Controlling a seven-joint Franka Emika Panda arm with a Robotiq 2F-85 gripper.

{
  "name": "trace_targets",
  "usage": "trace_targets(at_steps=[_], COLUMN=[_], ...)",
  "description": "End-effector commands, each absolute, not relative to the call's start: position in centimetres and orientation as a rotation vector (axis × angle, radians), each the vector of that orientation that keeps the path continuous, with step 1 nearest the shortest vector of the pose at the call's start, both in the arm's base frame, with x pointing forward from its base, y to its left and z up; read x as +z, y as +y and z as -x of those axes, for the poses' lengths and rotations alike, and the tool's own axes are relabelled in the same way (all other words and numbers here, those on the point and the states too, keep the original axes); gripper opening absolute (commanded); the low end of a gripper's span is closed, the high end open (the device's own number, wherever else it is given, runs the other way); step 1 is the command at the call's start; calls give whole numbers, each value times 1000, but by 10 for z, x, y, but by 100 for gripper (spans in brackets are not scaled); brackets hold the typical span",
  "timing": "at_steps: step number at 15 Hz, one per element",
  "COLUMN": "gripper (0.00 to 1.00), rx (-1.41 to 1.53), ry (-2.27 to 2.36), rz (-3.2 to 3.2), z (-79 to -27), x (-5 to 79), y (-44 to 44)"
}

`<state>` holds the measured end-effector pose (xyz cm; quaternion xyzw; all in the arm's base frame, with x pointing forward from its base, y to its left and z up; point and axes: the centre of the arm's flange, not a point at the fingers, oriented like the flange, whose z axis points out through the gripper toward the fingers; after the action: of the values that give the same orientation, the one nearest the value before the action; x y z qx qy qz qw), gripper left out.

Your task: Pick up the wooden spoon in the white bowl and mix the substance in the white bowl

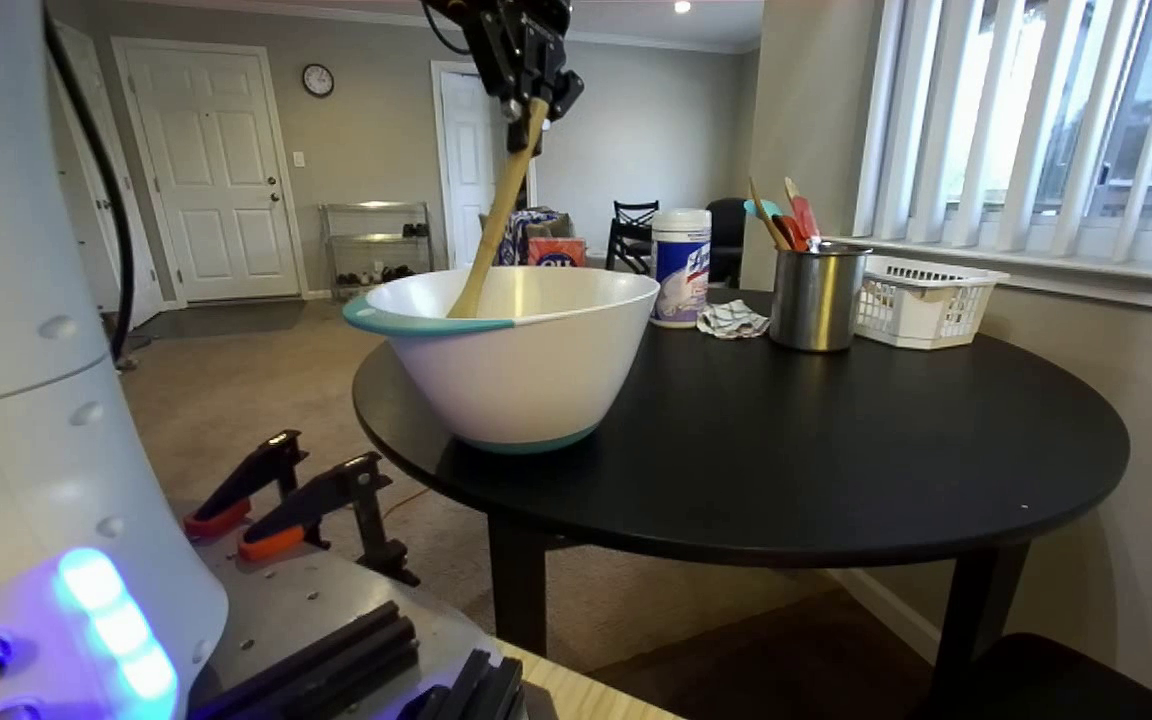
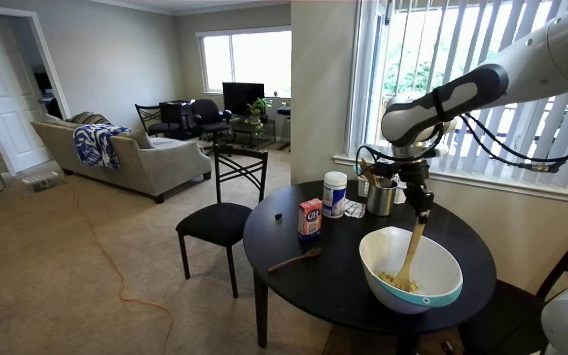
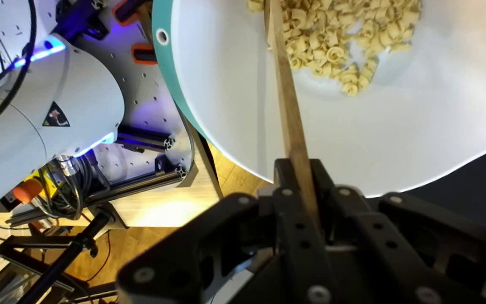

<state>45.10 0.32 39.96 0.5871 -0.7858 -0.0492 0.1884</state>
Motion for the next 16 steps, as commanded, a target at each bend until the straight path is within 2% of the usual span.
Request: trace_targets(at_steps=[1, 16], gripper=[3, 3], rx=[-210, -7], ry=[-2226, -2369], rz=[-1695, -1702], z=[-460, -508], x=[409, 378], y=[24, -14])
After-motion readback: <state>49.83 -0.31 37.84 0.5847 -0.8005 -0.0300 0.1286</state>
